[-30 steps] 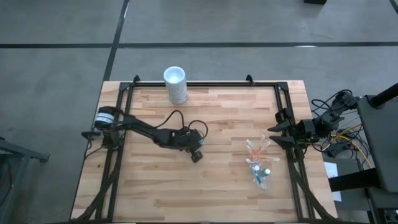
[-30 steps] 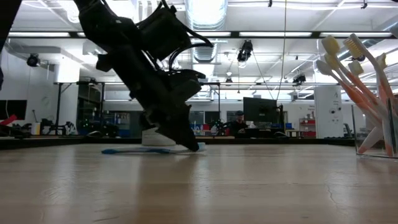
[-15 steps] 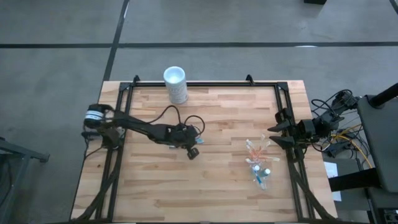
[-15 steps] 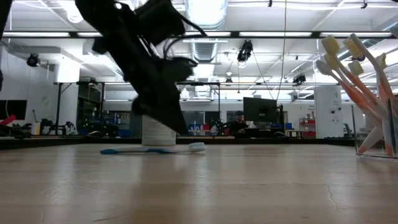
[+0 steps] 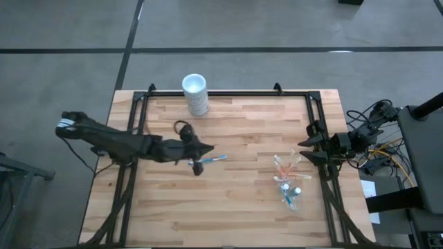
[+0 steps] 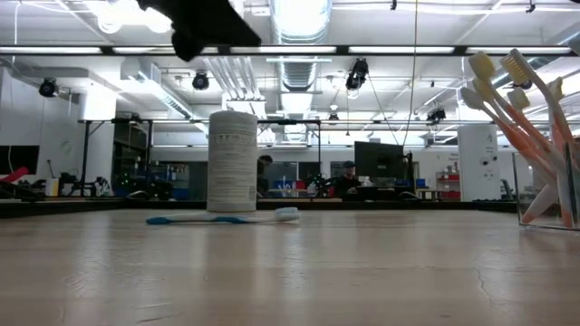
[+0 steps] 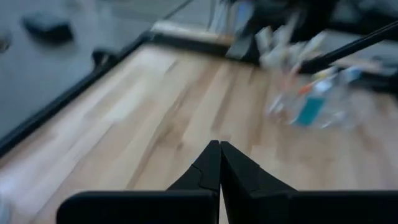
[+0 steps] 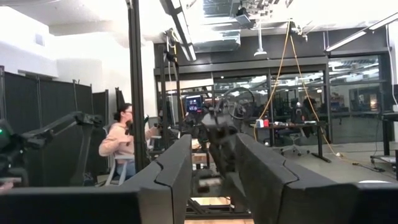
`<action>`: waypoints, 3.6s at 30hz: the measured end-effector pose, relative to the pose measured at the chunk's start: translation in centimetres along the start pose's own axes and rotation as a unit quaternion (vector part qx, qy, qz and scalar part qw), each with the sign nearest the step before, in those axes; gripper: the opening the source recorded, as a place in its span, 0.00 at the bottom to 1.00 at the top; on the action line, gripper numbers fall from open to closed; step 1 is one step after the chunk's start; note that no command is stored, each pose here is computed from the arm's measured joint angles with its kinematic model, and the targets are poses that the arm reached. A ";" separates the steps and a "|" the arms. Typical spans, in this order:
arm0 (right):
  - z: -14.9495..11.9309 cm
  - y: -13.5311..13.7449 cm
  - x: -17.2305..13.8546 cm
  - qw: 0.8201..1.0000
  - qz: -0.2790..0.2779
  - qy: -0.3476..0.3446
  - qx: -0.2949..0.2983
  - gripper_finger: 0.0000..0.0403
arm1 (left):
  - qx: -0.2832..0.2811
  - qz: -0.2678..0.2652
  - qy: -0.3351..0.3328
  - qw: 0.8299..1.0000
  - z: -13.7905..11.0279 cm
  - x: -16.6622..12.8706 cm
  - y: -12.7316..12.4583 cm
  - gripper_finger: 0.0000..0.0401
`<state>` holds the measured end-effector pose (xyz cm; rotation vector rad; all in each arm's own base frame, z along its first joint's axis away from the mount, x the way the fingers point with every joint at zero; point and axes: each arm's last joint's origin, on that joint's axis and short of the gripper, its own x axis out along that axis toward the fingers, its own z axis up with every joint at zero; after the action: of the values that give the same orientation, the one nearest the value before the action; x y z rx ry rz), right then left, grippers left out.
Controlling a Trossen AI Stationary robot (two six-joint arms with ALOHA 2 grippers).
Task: Pick & Place toothbrushing station
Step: Put the blue toothbrush into the bottom section of the transparent organizer
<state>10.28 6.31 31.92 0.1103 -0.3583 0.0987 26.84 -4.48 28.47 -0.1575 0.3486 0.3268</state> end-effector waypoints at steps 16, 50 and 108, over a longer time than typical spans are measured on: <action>0.0 0.0 0.0 1.000 0.000 0.000 0.000 0.29 | 0.009 -0.144 -0.117 0.983 -7.7 -5.7 3.6 0.02; 0.0 0.0 0.0 1.000 0.000 0.000 0.000 0.27 | 0.054 -0.209 -0.193 0.957 -14.5 -8.8 7.6 0.03; -0.4 -0.4 3.8 0.987 -0.160 0.007 -0.033 0.27 | 0.024 -0.214 -0.183 0.959 -14.6 -8.7 7.6 0.05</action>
<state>14.02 6.24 32.91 0.1014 -0.3261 -0.2304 11.96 -2.88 17.28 -0.1185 -0.0489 -0.0836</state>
